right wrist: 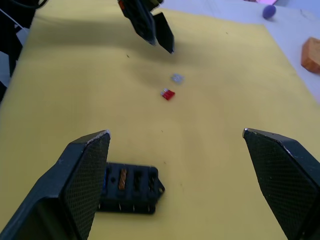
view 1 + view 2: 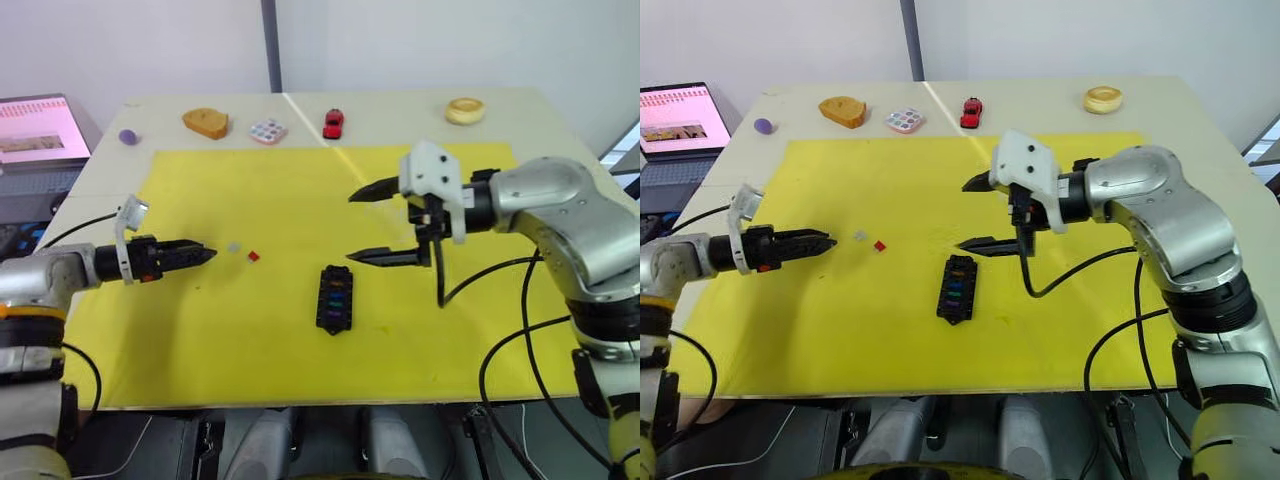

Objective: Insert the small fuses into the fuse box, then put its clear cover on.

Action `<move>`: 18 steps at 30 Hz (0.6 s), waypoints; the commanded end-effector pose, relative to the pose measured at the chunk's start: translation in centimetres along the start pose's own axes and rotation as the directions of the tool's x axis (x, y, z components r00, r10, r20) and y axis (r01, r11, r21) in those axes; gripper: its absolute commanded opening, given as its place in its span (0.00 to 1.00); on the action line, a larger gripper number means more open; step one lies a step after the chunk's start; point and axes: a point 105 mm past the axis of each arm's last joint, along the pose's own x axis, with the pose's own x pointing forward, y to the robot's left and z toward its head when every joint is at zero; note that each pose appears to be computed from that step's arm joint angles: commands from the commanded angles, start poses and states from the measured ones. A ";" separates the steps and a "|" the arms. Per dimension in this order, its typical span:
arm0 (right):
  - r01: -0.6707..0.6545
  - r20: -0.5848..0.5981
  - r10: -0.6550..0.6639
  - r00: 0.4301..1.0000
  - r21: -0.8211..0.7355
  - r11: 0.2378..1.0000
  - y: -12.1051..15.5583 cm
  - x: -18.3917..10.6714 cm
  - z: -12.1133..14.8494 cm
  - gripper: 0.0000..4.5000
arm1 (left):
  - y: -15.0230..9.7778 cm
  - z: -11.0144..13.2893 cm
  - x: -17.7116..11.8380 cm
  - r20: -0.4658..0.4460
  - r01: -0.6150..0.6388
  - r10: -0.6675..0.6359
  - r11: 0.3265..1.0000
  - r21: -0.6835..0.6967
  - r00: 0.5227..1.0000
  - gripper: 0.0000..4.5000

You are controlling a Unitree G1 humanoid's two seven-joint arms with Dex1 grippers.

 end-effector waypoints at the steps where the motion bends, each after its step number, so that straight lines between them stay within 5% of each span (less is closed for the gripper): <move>1: -0.013 0.031 0.016 0.999 -0.070 0.997 0.7 0.8 1.8 1.00 | 0.3 0.6 1.0 0.013 0.020 -0.019 0.997 -0.078 1.000 0.72; 14: 0.022 0.023 -0.021 1.000 -0.050 0.998 1.0 0.5 1.7 1.00 | 1.8 -1.1 3.3 -0.038 -0.007 0.000 0.983 -0.184 0.999 0.72; 18: 0.034 0.016 -0.034 0.999 -0.049 0.998 0.9 0.5 1.5 1.00 | 1.4 -2.6 4.1 -0.115 0.023 -0.044 0.983 -0.180 0.992 0.72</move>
